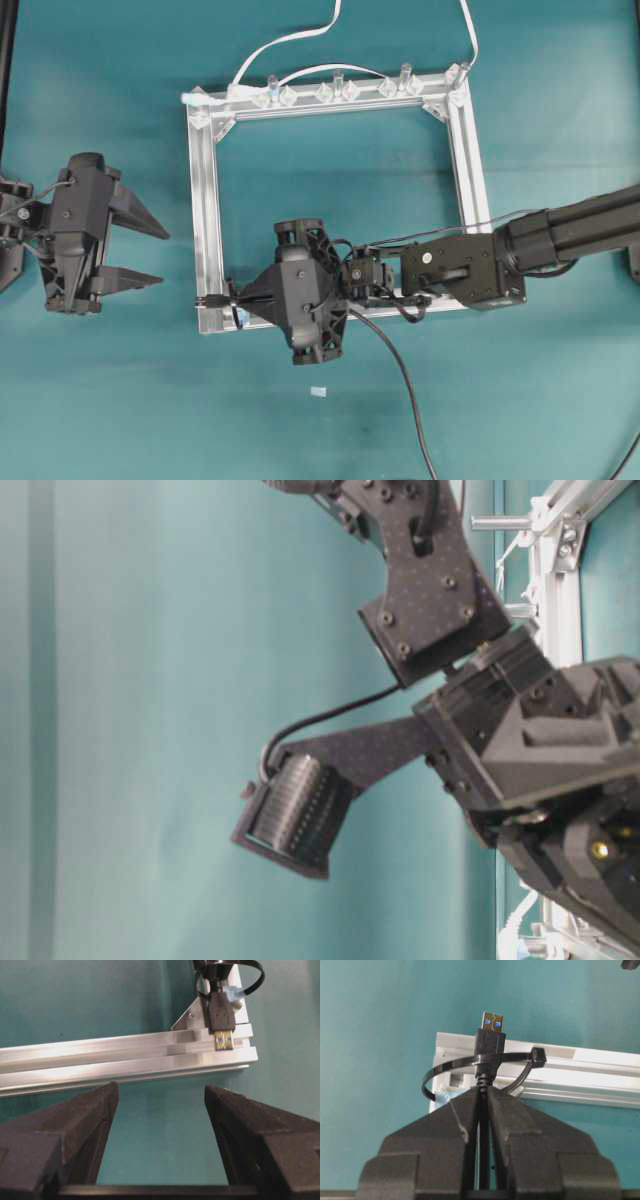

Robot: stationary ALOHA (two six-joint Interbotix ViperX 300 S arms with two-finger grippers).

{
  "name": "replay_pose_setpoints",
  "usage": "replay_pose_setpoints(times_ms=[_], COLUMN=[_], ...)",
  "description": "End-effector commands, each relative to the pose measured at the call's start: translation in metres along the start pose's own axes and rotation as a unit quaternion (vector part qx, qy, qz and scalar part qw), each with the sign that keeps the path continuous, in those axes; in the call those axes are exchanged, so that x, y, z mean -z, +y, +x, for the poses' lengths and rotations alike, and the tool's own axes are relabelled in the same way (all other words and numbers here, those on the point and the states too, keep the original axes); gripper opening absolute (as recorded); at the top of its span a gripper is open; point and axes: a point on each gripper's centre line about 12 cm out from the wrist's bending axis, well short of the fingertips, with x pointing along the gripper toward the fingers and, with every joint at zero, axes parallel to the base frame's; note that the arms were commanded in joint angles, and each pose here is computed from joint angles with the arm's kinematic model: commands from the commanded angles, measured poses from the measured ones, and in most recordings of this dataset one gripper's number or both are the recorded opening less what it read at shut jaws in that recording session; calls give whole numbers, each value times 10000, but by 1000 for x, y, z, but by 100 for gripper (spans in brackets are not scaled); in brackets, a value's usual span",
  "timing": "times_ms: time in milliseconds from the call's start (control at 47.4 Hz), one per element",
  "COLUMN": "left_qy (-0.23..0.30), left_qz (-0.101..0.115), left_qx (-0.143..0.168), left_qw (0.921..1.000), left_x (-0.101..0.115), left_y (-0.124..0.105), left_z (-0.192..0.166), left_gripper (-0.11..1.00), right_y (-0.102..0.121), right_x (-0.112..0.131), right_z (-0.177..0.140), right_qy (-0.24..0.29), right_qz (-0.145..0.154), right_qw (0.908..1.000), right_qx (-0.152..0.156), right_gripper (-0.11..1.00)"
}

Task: Insert the wire through the string loop located on the left side.
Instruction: 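Push the USB plug through the black zip-tie loop with the right gripper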

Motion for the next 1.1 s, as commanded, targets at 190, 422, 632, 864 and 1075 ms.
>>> replay_pose_setpoints(times_ms=[190,422,632,864,1075], left_qy=[-158,-246,-181,-146,-56], left_qz=[54,71,-122,-572,-580], left_qx=[104,145,154,225,313], left_qw=[9998,9996,9996,9980,9978], left_x=[-14,-22,-24,-23,-25], left_y=[-7,-10,-11,-15,-22], left_z=[-1,-2,-3,-3,3], left_gripper=[71,72,72,72,72], right_y=[1,1,1,1,1], right_x=[-22,-23,-23,-23,-22], right_z=[-3,-3,-3,-3,-3], right_qy=[-291,-298,-298,-306,-290], right_qz=[-7,-7,-15,-7,-16], right_qw=[9996,9996,9996,9995,9996], right_qx=[-11,-9,-9,-8,-9], right_gripper=[8,8,8,8,8])
